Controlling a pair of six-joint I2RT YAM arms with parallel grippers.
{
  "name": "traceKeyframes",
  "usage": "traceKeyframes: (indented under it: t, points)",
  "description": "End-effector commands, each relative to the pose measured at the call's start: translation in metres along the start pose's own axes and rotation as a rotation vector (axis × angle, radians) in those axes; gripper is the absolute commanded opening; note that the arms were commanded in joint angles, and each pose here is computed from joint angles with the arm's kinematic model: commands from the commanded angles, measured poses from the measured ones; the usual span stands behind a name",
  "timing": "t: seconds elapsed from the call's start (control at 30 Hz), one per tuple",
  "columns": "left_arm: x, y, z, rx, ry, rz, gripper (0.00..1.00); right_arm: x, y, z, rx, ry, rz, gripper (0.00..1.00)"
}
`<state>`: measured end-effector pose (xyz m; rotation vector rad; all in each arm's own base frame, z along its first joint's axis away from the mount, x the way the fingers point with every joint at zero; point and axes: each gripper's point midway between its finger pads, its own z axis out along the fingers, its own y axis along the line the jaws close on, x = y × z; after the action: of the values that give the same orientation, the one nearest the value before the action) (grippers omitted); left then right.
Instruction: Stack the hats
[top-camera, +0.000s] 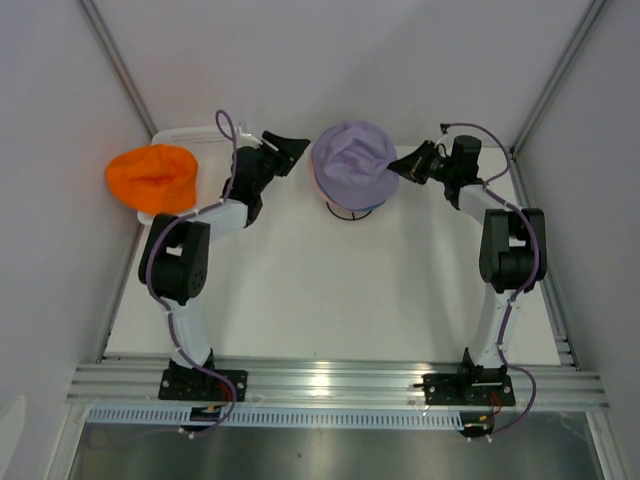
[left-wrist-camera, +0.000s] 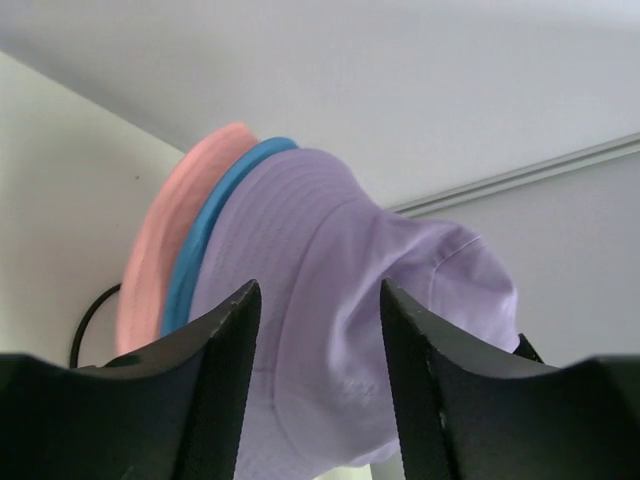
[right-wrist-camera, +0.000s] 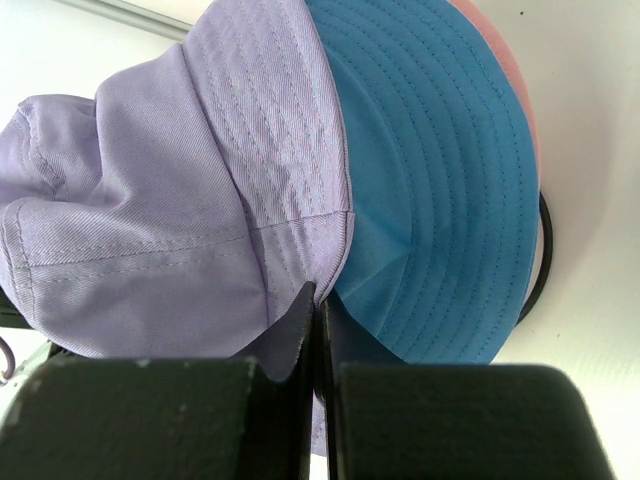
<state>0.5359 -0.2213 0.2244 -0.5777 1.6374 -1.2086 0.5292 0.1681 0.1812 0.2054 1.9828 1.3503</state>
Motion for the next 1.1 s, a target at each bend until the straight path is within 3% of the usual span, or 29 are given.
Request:
traceKeyframes:
  t: [0.0, 0.33, 0.6, 1.07]
  points:
    - [-0.004, -0.009, 0.013, 0.035, 0.014, -0.019, 0.54, -0.006, -0.005, 0.002, 0.019, -0.013, -0.017, 0.0]
    - [0.018, 0.019, 0.024, -0.006, 0.073, -0.034, 0.59, -0.006, -0.001, 0.004, 0.014, -0.01, -0.023, 0.0]
    - [0.032, 0.018, 0.03, 0.019, 0.117, -0.04, 0.59, -0.005, -0.002, 0.005, 0.014, -0.008, -0.022, 0.0]
    - [0.039, 0.013, 0.028, 0.042, 0.13, -0.041, 0.51, -0.005, 0.0, 0.007, 0.013, -0.009, -0.021, 0.0]
